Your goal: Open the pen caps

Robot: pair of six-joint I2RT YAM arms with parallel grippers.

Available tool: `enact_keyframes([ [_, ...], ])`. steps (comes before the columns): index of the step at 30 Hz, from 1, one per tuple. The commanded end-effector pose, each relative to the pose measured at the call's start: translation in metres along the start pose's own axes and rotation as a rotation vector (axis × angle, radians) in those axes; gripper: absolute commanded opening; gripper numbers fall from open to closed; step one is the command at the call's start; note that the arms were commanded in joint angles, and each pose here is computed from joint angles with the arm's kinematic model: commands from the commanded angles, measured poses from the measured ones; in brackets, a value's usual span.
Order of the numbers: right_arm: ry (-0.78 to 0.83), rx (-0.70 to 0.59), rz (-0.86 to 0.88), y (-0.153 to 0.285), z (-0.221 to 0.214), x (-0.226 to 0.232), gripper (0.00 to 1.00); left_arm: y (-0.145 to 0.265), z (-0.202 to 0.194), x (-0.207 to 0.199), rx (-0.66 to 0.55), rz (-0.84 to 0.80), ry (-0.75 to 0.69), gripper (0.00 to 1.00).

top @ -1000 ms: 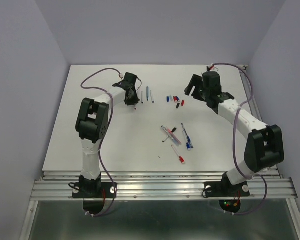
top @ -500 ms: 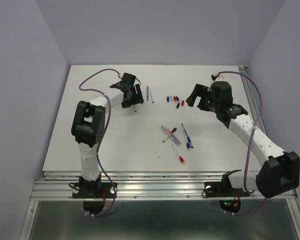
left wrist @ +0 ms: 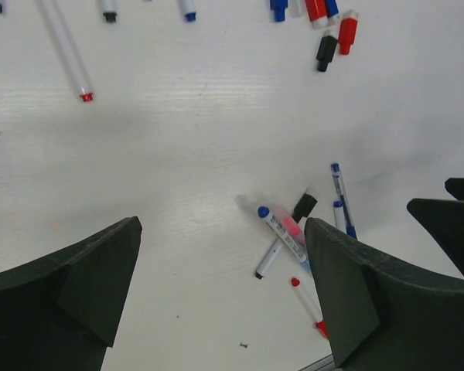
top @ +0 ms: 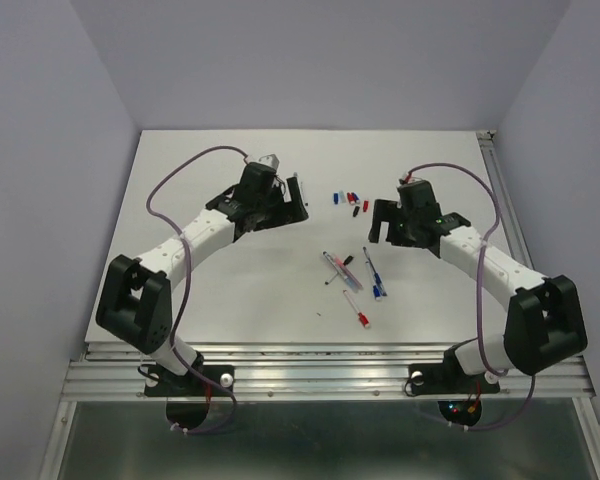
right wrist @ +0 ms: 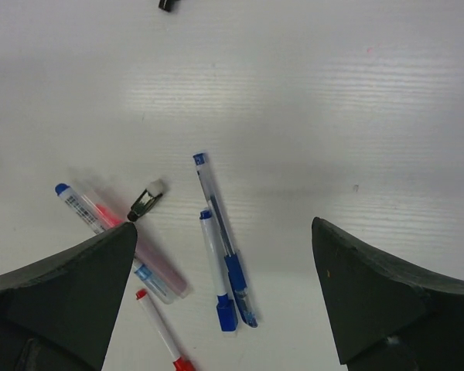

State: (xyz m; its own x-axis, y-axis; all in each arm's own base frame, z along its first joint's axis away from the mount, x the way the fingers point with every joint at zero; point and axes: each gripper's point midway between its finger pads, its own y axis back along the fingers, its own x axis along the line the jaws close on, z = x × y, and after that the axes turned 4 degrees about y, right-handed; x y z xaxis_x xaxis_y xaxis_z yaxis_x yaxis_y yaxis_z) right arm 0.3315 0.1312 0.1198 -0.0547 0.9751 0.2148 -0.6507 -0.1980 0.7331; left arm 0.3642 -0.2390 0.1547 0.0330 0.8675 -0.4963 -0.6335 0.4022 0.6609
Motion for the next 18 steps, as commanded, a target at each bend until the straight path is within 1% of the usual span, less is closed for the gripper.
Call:
enact_keyframes([
  [1,0.077,0.021,-0.094,-0.012,-0.009,0.005,0.99,0.015,-0.022,0.0,0.016,-0.033,0.028,0.99],
  [2,0.084,0.031,-0.11,-0.016,-0.012,0.005,0.97,0.017,-0.027,0.001,0.019,-0.032,0.027,0.99],
  [4,0.112,0.045,-0.123,-0.028,-0.016,0.012,0.89,0.023,-0.032,0.005,0.017,-0.027,0.03,0.99],
  [5,0.121,0.053,-0.124,-0.031,-0.018,0.014,0.84,0.025,-0.033,0.007,0.015,-0.025,0.033,0.99],
  [6,0.129,0.073,-0.129,-0.041,-0.024,0.016,0.75,0.028,-0.035,0.009,0.01,-0.024,0.033,0.99],
  [7,0.139,0.069,-0.122,-0.044,-0.024,0.022,0.72,0.029,-0.035,0.01,0.005,-0.021,0.034,0.99],
  [10,0.15,0.093,-0.133,-0.059,-0.032,0.025,0.66,0.034,-0.035,0.012,-0.006,-0.017,0.033,0.99],
  [11,0.145,0.091,-0.13,-0.062,-0.03,0.028,0.6,0.034,-0.035,0.013,-0.011,-0.016,0.033,0.99],
  [14,0.142,0.083,-0.138,-0.068,-0.029,0.029,0.54,0.035,-0.035,0.014,-0.014,-0.013,0.032,0.99],
  [17,0.146,0.074,-0.147,-0.074,-0.027,0.028,0.51,0.034,-0.035,0.014,-0.011,-0.012,0.032,0.99],
  [18,0.152,0.074,-0.148,-0.076,-0.028,0.028,0.48,0.034,-0.035,0.015,-0.011,-0.007,0.031,0.99],
])
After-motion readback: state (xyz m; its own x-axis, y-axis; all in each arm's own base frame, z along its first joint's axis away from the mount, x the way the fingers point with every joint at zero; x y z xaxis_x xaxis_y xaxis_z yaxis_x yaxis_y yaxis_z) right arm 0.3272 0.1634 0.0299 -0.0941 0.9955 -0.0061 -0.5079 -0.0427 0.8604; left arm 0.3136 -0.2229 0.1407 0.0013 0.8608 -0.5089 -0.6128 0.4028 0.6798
